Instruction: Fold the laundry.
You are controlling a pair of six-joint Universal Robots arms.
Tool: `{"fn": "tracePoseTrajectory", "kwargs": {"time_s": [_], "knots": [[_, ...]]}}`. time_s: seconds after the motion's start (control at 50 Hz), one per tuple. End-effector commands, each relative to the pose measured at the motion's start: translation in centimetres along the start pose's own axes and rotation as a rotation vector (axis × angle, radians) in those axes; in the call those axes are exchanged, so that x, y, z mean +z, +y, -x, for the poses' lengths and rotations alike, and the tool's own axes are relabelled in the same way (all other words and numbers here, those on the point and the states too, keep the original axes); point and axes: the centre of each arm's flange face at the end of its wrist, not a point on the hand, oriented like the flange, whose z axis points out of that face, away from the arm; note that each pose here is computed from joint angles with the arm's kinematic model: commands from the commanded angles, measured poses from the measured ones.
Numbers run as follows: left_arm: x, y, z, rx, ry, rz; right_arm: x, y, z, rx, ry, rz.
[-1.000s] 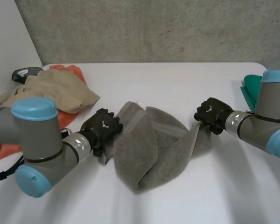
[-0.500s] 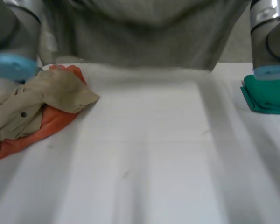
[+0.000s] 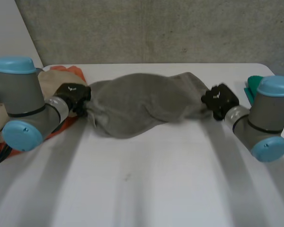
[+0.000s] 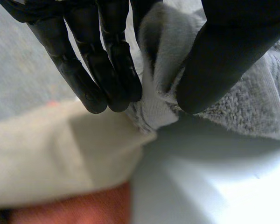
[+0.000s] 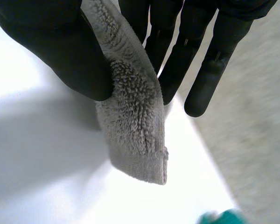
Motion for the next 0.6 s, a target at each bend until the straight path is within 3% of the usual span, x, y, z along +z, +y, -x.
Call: {"fn": "tracePoseTrajectory", "kwargs": {"time_s": [0.02,0.12,0.36,0.6], "knots": [[-1.6,0.5,0.3,-0.006,0.03,0.032,-1.3,1.5,1.1,0.02,-0.063,0.086],[-2.6,0.7,1.0,0.053,0.029,0.006,-2.2,1.3,0.7,0.034,-0.062,0.098],[-5.4,4.2,0.1,0.479,0.106,-0.032,-2.7,2.0,-0.4,0.124,-0.032,0.111],[-6.4,3.6,1.8,0.464,-0.008,-0.14,-2.9,2.2,0.0,0.119,-0.042,0.119]]}}
